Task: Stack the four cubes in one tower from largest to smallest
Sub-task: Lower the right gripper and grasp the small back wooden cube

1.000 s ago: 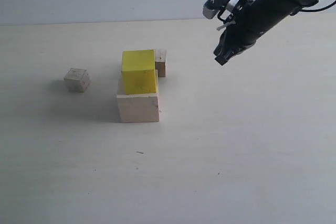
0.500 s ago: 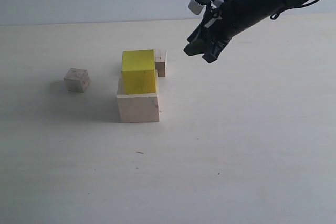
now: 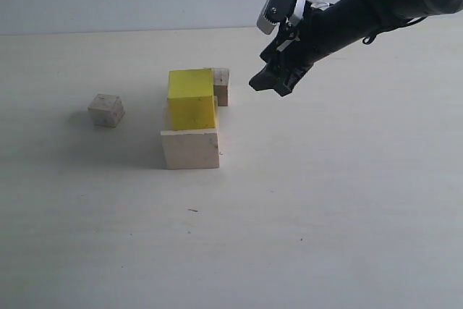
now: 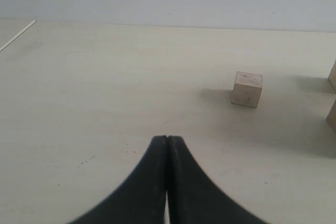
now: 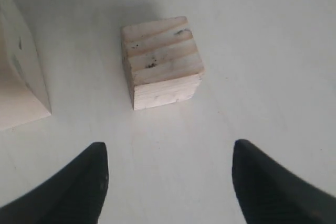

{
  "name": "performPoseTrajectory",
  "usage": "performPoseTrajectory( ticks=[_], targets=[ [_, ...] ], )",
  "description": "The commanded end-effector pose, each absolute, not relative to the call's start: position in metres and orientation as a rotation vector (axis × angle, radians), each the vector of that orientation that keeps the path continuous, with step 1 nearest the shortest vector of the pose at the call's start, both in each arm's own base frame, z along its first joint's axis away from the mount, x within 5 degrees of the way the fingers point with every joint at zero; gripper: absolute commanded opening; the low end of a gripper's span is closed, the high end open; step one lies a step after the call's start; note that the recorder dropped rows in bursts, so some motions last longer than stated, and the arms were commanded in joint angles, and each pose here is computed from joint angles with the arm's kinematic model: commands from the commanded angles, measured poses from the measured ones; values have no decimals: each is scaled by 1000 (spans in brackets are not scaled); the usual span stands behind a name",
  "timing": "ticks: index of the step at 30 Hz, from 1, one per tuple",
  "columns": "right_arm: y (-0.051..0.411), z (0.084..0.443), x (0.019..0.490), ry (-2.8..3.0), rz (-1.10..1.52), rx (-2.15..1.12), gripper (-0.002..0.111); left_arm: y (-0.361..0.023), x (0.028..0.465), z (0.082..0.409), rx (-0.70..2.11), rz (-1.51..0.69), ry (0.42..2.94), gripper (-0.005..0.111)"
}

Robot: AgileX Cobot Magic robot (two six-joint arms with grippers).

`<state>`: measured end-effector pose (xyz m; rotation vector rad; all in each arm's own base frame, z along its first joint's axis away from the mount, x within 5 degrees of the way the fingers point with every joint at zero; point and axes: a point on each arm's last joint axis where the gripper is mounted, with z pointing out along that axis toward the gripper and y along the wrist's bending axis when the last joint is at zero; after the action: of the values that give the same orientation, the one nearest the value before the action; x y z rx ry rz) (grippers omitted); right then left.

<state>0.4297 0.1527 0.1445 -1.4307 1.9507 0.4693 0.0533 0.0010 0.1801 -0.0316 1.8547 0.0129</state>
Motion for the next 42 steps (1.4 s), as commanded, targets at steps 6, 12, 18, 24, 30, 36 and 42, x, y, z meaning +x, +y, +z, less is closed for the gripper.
performPoseTrajectory(
  ticks=[6,12,18,24,30,36,42],
  targets=[
    [160,157,435,1824,500,-1370,64,1,53,181,-38,4,1837,0],
    [177,151,436,1746,557,-1411,66,1,53,181,-38,4,1837,0],
    [187,126,444,1769,553,-1428,71,1,53,181,-38,4,1837,0],
    [189,120,448,1780,567,-1401,71,1,53,181,-38,4,1837,0],
    [193,120,454,1784,630,-1375,71,1,53,181,-38,4,1837,0],
    [194,115,455,1783,629,-1382,71,1,53,181,-38,4,1837,0],
    [195,104,458,1801,657,-1373,71,1,53,181,-38,4,1837,0]
  ],
)
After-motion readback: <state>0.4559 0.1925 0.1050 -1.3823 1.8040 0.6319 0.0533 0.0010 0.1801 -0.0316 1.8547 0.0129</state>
